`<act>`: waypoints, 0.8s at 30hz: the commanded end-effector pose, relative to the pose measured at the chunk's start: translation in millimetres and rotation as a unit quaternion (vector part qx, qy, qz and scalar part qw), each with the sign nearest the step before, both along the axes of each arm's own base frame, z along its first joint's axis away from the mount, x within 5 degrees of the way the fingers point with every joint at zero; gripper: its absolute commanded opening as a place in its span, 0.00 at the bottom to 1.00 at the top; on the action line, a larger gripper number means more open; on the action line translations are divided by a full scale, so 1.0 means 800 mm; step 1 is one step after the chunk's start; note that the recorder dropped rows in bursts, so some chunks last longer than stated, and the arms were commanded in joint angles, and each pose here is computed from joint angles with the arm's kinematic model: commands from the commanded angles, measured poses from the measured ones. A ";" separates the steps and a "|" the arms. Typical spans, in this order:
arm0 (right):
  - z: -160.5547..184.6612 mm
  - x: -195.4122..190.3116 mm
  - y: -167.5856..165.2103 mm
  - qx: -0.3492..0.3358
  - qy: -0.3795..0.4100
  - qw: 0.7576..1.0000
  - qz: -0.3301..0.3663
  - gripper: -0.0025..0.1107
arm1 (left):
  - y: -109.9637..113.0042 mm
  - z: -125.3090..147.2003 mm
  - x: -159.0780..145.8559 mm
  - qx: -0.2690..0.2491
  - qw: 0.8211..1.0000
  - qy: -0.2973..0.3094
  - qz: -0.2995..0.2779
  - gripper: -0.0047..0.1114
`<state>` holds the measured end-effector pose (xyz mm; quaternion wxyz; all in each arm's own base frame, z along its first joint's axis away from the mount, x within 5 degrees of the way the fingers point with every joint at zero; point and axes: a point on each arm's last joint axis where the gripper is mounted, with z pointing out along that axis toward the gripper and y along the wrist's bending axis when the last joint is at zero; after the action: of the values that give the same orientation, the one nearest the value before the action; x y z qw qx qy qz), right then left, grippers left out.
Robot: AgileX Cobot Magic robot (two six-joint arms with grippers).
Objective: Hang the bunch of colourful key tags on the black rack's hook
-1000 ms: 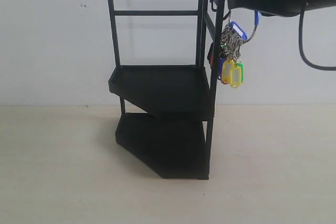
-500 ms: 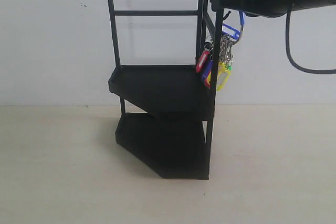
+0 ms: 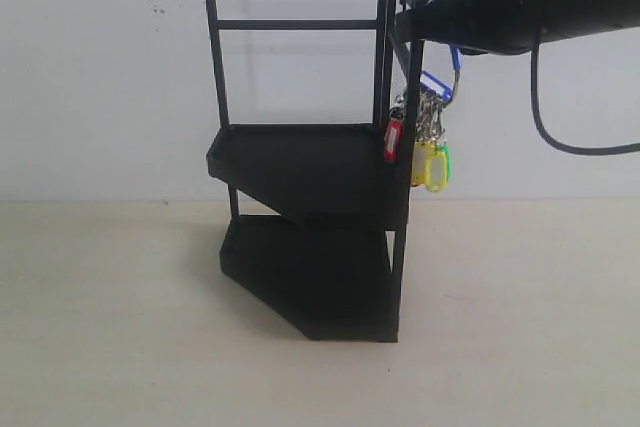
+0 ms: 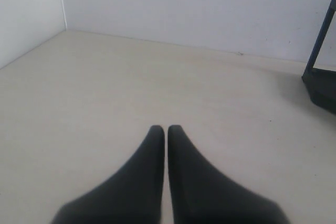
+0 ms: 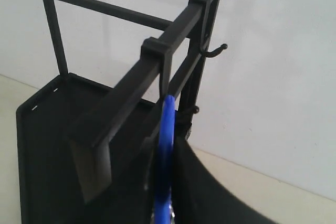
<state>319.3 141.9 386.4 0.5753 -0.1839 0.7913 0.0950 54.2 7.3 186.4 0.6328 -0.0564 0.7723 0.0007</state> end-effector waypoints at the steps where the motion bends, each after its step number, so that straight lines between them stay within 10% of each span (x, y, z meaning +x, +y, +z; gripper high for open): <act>1: 0.011 -0.002 0.001 0.012 -0.027 1.000 0.004 0.46 | 0.000 0.002 0.000 -0.005 1.000 -0.004 -0.001 0.08; 14: 0.059 -0.080 -0.041 -0.013 0.023 0.999 -0.020 0.28 | 0.000 0.002 0.000 -0.005 1.000 -0.004 -0.001 0.08; 17: 0.067 -0.121 -0.057 -0.002 0.065 0.998 -0.022 0.04 | 0.000 0.002 0.000 -0.005 1.000 -0.005 -0.001 0.08; 24: 0.029 -0.188 -0.088 0.042 0.103 0.993 -0.045 0.02 | 0.000 0.002 0.000 -0.005 1.000 -0.005 -0.001 0.08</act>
<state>182.8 78.0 423.3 0.5137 -0.1230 0.8413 0.1153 54.2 7.3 186.4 0.6328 -0.0564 0.7723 0.0007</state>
